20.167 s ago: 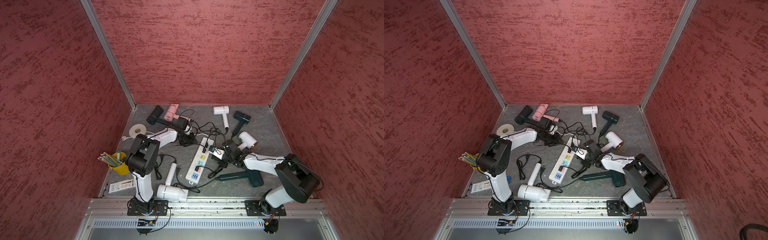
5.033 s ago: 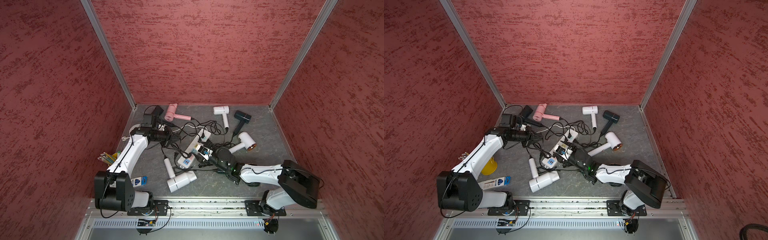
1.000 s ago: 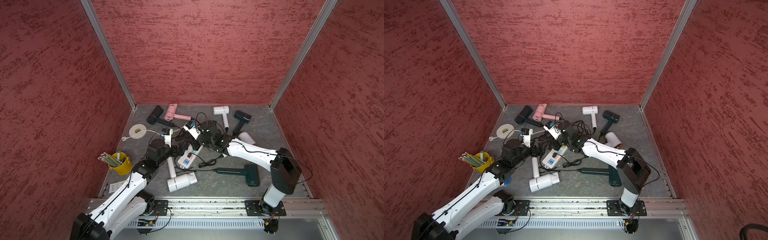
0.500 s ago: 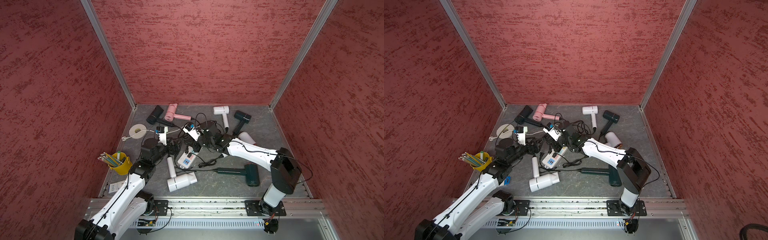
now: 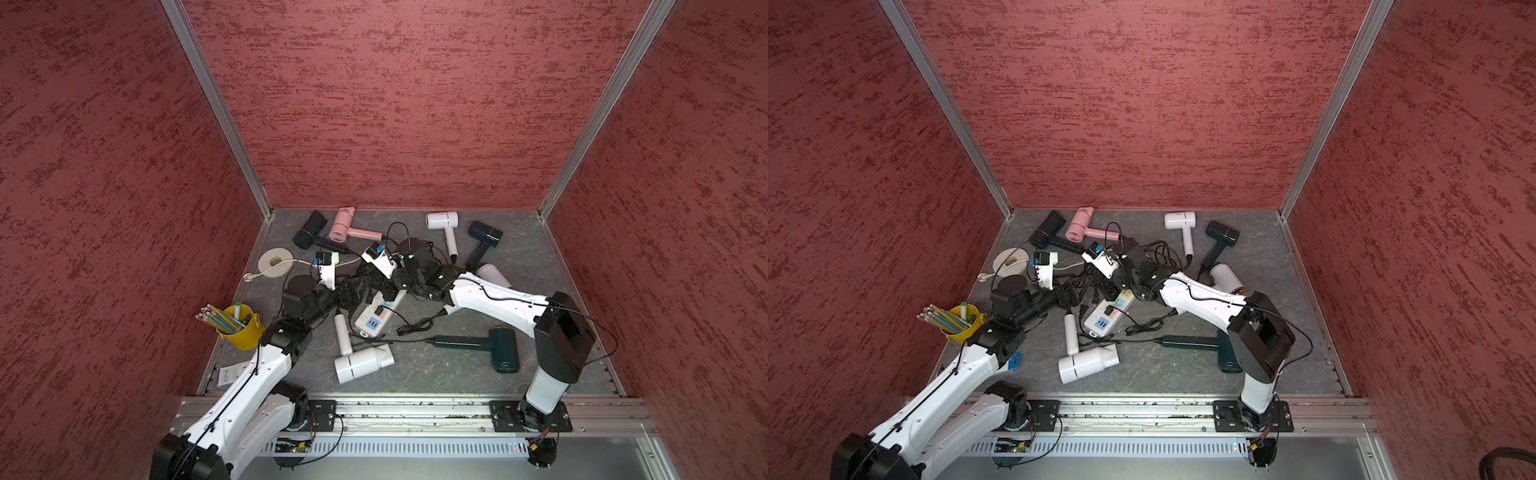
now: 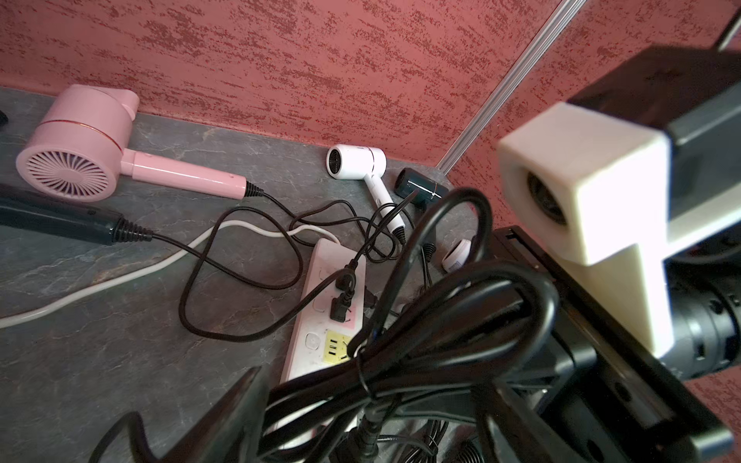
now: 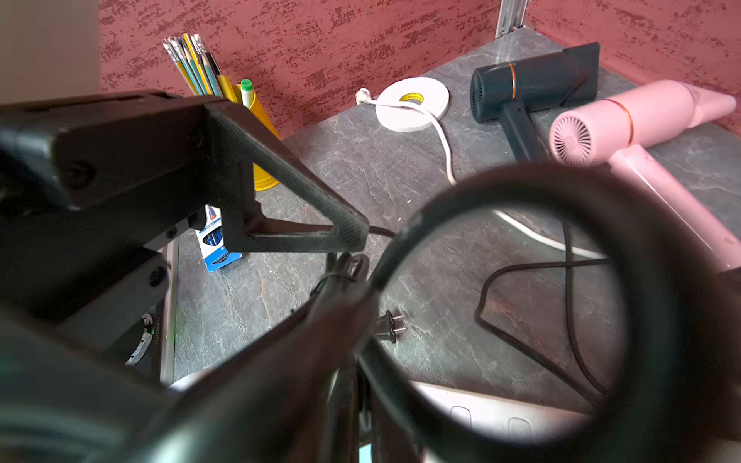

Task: Charge the blow dryers
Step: Pick up the plug from the center of the board.

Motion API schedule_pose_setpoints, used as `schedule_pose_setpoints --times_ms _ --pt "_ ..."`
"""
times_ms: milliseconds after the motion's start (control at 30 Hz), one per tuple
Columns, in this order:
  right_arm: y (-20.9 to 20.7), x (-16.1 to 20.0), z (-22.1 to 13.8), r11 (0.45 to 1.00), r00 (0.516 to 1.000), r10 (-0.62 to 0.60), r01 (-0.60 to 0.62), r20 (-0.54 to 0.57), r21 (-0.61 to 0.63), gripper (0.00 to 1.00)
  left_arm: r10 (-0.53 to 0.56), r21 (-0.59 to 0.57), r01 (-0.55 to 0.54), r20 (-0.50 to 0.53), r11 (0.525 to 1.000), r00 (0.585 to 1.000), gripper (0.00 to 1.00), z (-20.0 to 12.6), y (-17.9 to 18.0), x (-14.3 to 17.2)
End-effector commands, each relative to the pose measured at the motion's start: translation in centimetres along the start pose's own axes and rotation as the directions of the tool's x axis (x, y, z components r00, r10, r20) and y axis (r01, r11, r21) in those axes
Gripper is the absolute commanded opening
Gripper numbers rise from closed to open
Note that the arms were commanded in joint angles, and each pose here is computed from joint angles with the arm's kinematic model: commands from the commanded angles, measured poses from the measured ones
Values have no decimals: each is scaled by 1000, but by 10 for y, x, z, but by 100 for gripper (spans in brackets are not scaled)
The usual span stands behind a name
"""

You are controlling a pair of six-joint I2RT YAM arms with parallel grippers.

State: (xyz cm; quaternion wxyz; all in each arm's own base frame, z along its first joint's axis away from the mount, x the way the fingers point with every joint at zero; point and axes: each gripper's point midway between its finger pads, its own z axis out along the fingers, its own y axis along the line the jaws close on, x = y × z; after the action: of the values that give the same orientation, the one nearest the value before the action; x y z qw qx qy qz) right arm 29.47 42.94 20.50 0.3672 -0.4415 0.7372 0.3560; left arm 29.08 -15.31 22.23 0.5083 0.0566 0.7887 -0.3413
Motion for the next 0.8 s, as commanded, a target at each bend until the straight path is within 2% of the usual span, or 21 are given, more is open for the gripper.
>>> schedule_pose_setpoints --times_ms 0,267,400,533,767 --pt "18 -9 -1 998 999 -38 39 30 -52 0 1 -7 -1 8 1000 1000 69 0 2 -2" --pt "23 -9 10 998 999 -25 27 37 -53 0 -10 -10 10 16 1000 1000 35 -3 2 -3" --pt "22 -11 15 999 999 -16 17 38 -45 0 -14 -8 14 25 1000 1000 24 -4 2 -4" --pt "22 -9 19 999 999 -7 8 34 -44 8 -7 -1 7 41 1000 999 20 -7 0 -5" --pt "23 9 8 999 1000 -17 18 17 -31 35 30 14 -32 75 999 997 17 -14 -4 -7"
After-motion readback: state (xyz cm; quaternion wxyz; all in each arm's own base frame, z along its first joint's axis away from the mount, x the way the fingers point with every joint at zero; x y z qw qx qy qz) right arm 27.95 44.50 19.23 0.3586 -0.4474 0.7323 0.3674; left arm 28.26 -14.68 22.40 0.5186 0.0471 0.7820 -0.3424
